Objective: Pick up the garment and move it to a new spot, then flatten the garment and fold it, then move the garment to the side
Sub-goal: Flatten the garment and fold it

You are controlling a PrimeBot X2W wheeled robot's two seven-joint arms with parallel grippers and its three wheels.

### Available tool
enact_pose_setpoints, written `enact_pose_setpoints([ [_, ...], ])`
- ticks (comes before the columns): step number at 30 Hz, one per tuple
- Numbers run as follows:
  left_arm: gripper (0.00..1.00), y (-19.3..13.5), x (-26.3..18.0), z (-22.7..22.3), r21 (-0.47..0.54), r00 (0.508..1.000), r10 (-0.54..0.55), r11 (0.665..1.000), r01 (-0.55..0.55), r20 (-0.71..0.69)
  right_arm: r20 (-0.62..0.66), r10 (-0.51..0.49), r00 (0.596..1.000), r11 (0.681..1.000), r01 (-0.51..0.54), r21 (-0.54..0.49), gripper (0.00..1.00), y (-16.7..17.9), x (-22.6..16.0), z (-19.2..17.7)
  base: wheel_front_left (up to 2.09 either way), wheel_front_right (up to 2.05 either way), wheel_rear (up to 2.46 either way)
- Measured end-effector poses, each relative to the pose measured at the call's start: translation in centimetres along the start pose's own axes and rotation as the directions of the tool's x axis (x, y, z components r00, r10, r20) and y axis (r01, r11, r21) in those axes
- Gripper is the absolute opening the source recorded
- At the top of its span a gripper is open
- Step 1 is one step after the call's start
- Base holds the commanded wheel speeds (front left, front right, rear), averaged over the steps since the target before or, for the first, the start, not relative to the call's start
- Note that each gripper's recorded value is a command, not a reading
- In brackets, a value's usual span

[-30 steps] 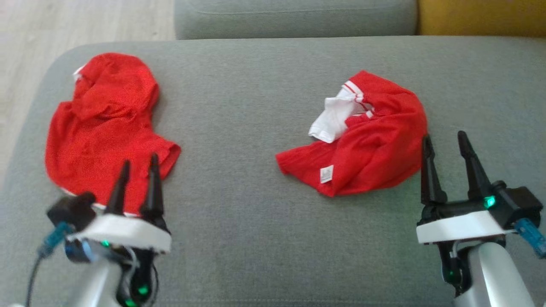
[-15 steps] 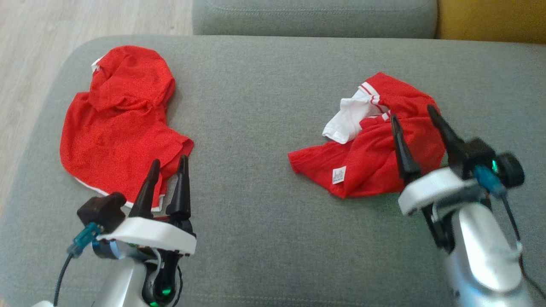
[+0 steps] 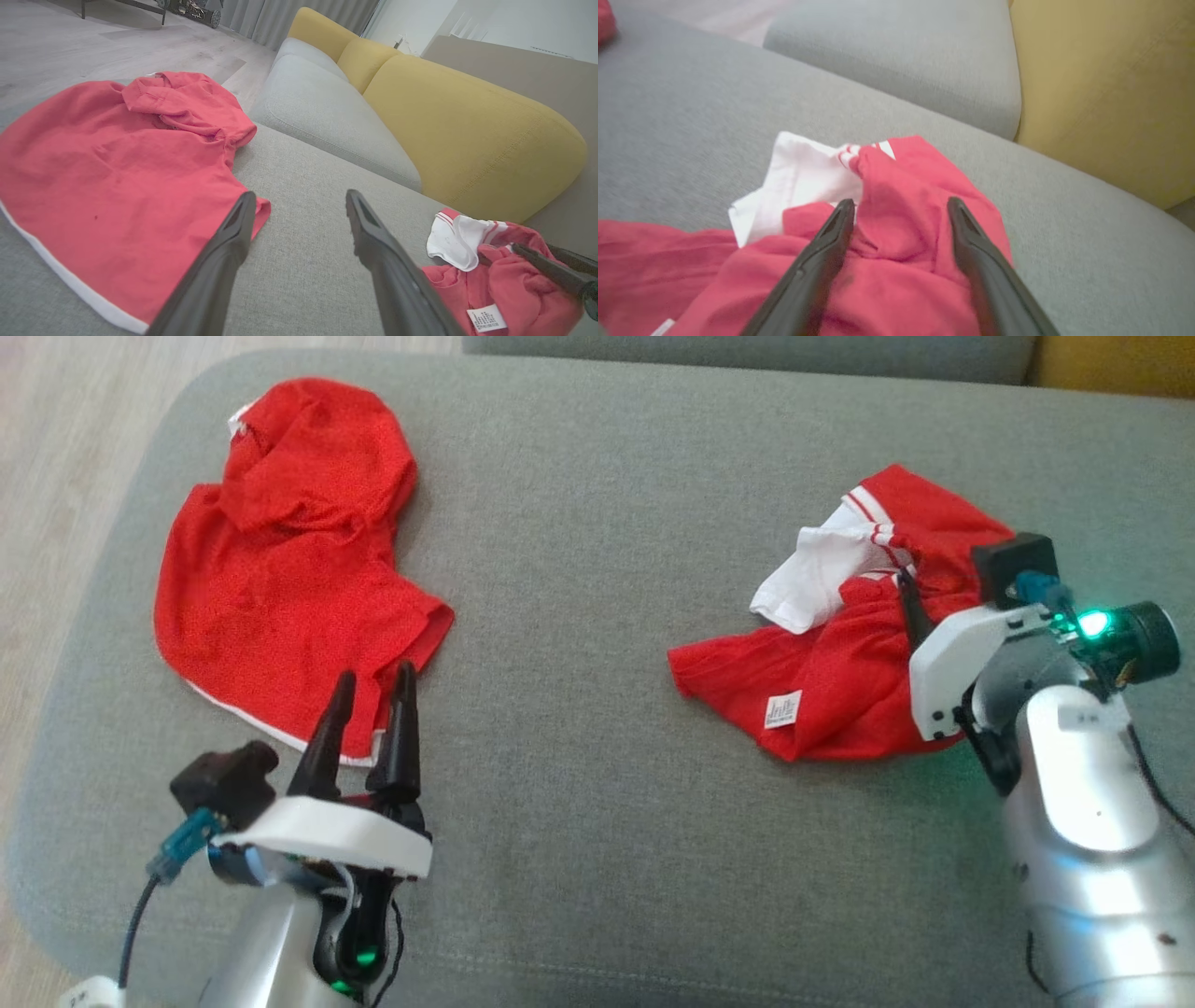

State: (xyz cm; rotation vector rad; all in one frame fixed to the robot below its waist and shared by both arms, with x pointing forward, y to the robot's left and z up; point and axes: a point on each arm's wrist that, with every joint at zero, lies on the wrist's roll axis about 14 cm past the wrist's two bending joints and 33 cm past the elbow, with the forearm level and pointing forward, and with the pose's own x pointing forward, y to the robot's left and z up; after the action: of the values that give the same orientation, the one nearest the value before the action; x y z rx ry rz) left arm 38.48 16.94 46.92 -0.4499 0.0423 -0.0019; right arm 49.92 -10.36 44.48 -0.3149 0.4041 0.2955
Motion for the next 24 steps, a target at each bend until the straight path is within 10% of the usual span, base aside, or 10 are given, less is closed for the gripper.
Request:
enact_pose_setpoints([
  [3,1.00,0.2,0.5,0.0,-0.001,1.000,0.004,1.000,-0.004,0.000,-0.075,0.006,0.997,1.000,-0.007,-0.015,1.00,-0.4,0.9,-1.3,0.00,0.00,0.00],
  [5,1.00,0.2,0.7,0.0,0.000,1.000,0.005,1.000,-0.005,0.000,-0.087,0.011,0.996,1.000,-0.012,-0.006,0.00,-0.6,1.4,-1.4,0.00,0.00,0.00],
  [16,1.00,-0.6,1.1,0.0,-0.018,1.000,-0.016,1.000,0.017,0.002,0.177,-0.219,0.960,0.960,0.180,0.213,0.00,-10.3,-0.6,5.2,0.00,0.00,0.00],
  [24,1.00,-1.8,0.8,0.9,-0.017,0.999,-0.046,0.999,0.046,0.027,0.394,-0.511,0.763,0.858,0.425,0.290,0.00,-22.3,-8.0,13.1,0.00,0.00,0.00],
])
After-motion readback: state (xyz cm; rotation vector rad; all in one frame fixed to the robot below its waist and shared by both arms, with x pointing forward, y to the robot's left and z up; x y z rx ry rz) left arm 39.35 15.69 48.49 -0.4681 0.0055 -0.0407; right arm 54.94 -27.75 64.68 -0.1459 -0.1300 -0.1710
